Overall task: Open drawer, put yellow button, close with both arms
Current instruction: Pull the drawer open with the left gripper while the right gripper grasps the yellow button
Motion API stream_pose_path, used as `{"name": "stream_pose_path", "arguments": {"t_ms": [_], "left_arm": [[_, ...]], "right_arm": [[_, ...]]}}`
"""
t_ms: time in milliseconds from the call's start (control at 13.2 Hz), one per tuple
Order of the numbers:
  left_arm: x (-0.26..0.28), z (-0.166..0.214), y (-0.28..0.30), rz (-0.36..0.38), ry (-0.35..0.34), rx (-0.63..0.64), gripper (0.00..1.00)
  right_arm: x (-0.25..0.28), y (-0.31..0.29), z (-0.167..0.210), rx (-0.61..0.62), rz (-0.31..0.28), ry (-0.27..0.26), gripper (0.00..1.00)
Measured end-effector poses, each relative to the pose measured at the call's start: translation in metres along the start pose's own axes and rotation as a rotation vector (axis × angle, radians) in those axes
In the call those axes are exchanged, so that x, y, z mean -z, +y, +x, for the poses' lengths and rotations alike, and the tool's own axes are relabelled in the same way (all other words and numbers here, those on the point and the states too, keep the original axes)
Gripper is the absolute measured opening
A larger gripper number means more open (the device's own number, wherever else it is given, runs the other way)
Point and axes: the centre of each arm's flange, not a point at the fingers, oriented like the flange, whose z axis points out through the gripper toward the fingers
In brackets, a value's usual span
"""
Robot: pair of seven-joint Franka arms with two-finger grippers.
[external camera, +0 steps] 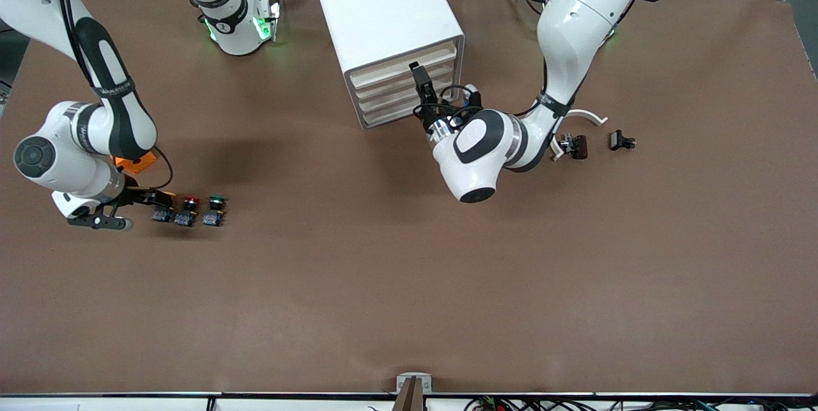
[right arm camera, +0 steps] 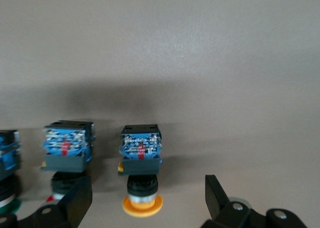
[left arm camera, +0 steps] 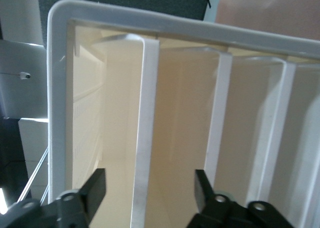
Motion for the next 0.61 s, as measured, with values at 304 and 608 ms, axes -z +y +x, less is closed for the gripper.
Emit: {"name": "stream_pose_path", "arguments": {"t_ms": [304, 608], "left_arm": [[-0.019, -0.007, 0.003, 0.016, 0.027, 0.023, 0.56], [-0.022, -0.009, -0.001, 0.031, 0.034, 0.027, 0.16]], "right_arm": [[-0.022, -0.001, 0.003, 0.001, 0.003, 0.009, 1.00], [-0.025, -0.001, 0.008, 0.000, 0.003, 0.016, 0.67]]}}
